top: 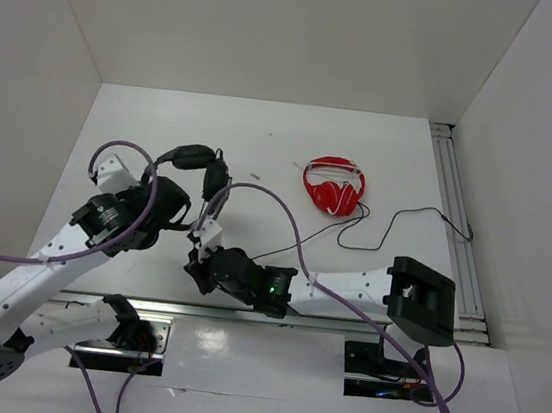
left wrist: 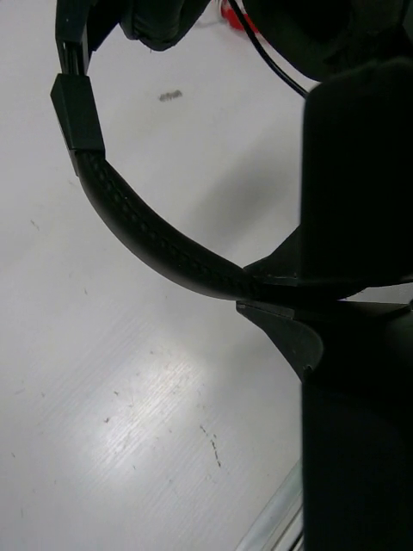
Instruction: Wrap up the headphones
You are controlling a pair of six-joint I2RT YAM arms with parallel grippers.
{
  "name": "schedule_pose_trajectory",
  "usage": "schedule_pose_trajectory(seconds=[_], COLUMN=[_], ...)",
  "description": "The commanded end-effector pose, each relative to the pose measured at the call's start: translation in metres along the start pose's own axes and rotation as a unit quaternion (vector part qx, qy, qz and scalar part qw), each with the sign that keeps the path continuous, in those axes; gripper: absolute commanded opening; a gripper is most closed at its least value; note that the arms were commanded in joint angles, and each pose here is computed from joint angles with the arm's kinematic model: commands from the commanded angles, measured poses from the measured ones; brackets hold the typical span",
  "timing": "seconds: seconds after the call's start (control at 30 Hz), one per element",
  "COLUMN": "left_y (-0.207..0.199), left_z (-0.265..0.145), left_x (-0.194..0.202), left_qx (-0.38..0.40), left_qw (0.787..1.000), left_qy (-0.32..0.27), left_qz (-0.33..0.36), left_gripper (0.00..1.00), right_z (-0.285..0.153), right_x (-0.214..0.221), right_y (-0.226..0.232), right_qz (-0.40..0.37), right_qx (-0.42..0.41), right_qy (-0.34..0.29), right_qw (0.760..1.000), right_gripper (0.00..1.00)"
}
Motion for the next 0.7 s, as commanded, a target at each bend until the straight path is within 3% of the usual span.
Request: schedule_pose_trajectory(seconds=[0.0, 0.33, 0.53, 0.67], left_y=[-0.001, 0.001, 0.009, 0.003], left_z=[0.001, 0.008, 0.019, 0.026], left_x=[-0.007, 0.0, 0.016, 0.03], left_qx=[-0.034, -0.062, -0.091, -0.051], left_qw=[0.999, 0.998, 0.993, 0.993], left_qy=[-0.026, -0.03, -0.01, 0.021], left_qz=[-0.02, 0.01, 0.068, 0.109], left_gripper=[0.0, 0.0, 0.0, 0.0], right_z=[-0.017, -0.051, -0.069, -0.079], right_x=[-0.047, -0.074, -0.094, -0.107], right_y=[0.034, 0.034, 0.024, 0.021], right_qz=[-0.019, -0.056, -0.087, -0.112], right_qx=[-0.09, -0.025, 0.011, 0.021], right_qy=[-0.034, -0.039, -0.066, -0.075], right_qw=[0.995, 0.997, 0.994, 0.991], right_gripper=[0.0, 0.0, 0.0, 0.0])
Point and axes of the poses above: each gripper's point midway between its finger pads, its own z axis out along the fingers, its own y axis along the line the jaws close on, x = y × z, the point moved 10 cm from there along -z, back along the fingers, and after that the axes turned 3 degrees about z, right-handed, at the moved point
